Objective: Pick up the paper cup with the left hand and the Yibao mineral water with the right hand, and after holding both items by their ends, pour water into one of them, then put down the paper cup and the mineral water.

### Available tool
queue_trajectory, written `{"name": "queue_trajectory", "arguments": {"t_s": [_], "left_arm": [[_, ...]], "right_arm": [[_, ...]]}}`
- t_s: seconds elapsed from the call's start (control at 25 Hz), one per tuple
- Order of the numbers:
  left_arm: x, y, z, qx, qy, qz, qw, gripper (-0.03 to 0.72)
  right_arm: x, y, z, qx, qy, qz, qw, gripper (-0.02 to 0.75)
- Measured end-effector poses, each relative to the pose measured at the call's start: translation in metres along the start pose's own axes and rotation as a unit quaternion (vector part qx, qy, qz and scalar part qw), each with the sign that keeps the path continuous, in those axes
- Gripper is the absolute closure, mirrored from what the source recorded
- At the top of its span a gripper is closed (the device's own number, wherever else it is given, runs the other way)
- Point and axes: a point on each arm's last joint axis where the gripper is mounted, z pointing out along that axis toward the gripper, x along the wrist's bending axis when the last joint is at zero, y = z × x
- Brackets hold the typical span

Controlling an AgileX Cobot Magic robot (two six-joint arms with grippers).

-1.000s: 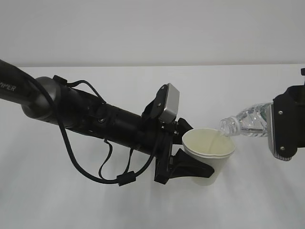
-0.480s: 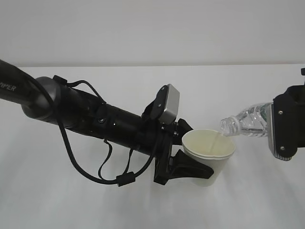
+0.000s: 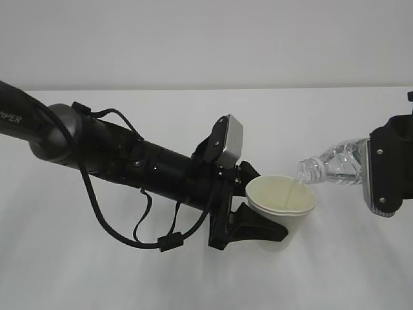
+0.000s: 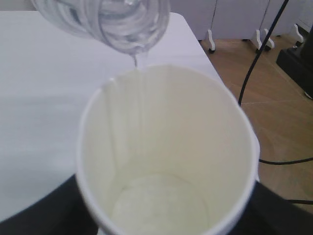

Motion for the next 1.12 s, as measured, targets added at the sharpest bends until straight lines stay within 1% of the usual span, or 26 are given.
{"name": "queue_trajectory", "arguments": {"t_s": [1.12], "left_arm": [[0.0009,-0.0001,0.0,0.0,0.005,-0.003,1.0,0.208]], "right_arm": [[-0.0007,0.0,0.0,0.0,-0.002,-0.005,1.0,0.307]]}}
